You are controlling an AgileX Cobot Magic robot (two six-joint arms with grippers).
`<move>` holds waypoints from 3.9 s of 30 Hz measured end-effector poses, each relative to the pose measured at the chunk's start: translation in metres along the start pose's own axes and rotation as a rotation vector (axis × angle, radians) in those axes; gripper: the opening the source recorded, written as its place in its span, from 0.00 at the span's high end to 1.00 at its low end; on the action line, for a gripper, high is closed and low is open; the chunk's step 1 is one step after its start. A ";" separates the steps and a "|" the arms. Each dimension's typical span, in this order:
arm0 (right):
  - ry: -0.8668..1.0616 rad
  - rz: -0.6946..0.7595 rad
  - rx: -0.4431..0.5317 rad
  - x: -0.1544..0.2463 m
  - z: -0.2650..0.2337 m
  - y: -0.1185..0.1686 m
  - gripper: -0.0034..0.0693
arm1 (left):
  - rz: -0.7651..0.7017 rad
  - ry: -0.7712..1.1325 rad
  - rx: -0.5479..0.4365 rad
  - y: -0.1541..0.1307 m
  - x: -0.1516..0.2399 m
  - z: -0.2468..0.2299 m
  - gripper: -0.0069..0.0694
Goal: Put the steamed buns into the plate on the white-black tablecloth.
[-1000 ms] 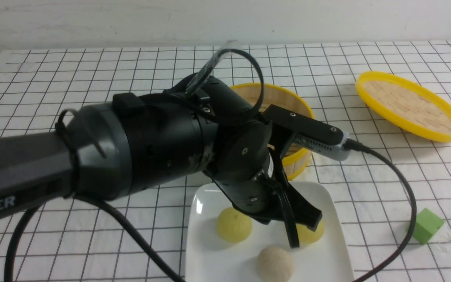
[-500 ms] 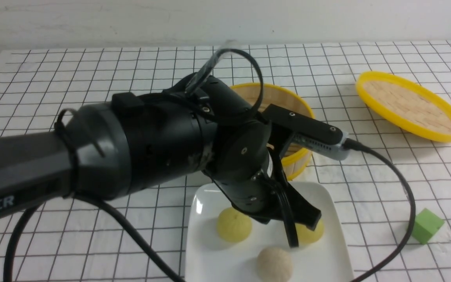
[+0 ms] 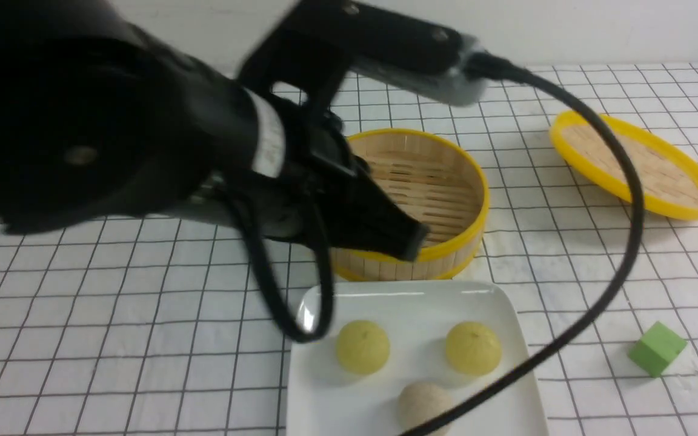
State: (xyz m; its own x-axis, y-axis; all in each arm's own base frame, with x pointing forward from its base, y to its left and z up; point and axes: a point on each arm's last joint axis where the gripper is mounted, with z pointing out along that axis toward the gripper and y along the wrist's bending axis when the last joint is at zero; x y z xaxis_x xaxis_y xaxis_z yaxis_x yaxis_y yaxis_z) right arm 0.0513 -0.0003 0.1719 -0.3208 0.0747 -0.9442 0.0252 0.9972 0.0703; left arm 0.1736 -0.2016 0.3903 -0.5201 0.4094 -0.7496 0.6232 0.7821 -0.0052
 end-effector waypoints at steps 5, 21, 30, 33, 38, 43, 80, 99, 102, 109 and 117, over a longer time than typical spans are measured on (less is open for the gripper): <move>-0.002 0.006 0.016 0.000 0.000 -0.001 0.93 | -0.012 -0.028 -0.051 0.020 0.023 -0.060 0.89; -0.004 0.006 0.017 0.000 0.000 -0.001 0.90 | -0.323 -0.438 0.269 0.016 0.129 -0.030 0.88; -0.004 0.006 0.017 0.000 0.000 -0.001 0.88 | -0.298 -0.373 0.218 0.019 0.142 -0.020 0.87; -0.004 0.006 0.017 0.000 0.000 -0.001 0.88 | -0.302 -0.356 0.204 0.020 0.144 -0.019 0.87; -0.005 0.006 0.017 0.000 0.000 -0.001 0.87 | -0.257 -0.311 0.132 0.027 0.150 -0.019 0.86; -0.005 0.006 0.017 0.000 0.000 -0.001 0.86 | -0.258 -0.371 0.002 0.053 0.169 -0.033 0.86; -0.004 0.005 0.017 0.000 0.000 -0.001 0.80 | -0.419 -0.443 -0.563 0.084 0.309 -0.021 0.81; -0.004 0.005 0.017 0.000 0.000 -0.001 0.77 | -0.291 -0.392 -0.650 0.088 0.311 -0.024 0.79; -0.004 0.005 0.017 0.000 0.000 -0.001 0.77 | -0.271 -0.384 -0.663 0.089 0.312 -0.025 0.79; -0.004 0.005 0.017 0.000 0.000 -0.001 0.76 | -0.214 -0.361 -0.700 0.091 0.312 -0.026 0.77; -0.004 0.005 0.017 0.000 0.000 -0.001 0.74 | -0.204 -0.357 -0.706 0.091 0.312 -0.026 0.77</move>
State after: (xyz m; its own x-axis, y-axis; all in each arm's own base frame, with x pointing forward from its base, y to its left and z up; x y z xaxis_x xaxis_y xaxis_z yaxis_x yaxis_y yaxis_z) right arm 0.0515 -0.0013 0.1717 -0.3164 0.0797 -0.9453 0.0429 0.9966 0.0696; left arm 0.0527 0.0098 0.1730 -0.2916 0.1454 -0.9454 -0.0407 0.9856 0.1641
